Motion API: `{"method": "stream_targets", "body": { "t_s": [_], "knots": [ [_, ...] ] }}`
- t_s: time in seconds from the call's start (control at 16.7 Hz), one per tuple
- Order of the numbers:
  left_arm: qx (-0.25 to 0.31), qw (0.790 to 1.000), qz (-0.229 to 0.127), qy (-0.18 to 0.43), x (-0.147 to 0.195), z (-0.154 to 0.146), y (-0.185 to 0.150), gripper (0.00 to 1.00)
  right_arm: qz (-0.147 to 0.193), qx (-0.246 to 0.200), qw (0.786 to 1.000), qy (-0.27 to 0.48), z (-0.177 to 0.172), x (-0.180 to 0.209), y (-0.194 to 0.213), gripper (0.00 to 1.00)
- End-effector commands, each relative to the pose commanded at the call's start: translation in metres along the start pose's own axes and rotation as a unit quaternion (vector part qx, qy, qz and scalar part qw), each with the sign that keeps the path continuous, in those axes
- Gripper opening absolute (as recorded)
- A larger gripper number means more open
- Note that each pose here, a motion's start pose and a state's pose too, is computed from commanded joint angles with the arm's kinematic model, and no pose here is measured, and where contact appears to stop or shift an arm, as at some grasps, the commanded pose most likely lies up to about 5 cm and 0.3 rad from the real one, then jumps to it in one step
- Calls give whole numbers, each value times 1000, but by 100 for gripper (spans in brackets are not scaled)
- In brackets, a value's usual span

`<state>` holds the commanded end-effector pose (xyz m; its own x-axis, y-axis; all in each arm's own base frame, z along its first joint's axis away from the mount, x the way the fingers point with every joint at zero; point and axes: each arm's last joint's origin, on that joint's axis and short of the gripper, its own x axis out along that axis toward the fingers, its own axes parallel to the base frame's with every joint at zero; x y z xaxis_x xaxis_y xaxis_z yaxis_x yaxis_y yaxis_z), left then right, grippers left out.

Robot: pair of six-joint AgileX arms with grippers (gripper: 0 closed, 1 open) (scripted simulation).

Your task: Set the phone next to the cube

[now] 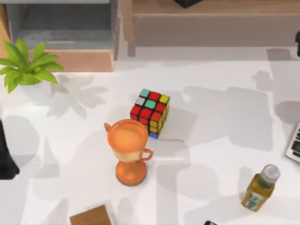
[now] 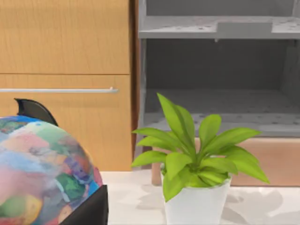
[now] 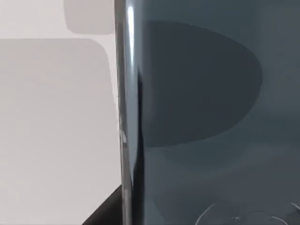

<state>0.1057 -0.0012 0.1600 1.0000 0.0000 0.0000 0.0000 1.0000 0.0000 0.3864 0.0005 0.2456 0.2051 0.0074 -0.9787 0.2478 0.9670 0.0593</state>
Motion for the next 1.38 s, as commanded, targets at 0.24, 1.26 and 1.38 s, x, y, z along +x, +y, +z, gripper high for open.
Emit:
{"method": "stream_targets", "body": {
  "t_s": [0.24, 1.26, 1.38],
  "knots": [
    [0, 1000, 0, 0, 0, 0, 0, 100, 5, -32, 998, 51, -9, 19, 67, 0],
    [0, 1000, 0, 0, 0, 0, 0, 100, -16, -119, 988, 94, -47, 70, 181, 0],
    [0, 1000, 0, 0, 0, 0, 0, 100, -16, -118, 988, 95, -47, 70, 181, 0]
  ]
}}
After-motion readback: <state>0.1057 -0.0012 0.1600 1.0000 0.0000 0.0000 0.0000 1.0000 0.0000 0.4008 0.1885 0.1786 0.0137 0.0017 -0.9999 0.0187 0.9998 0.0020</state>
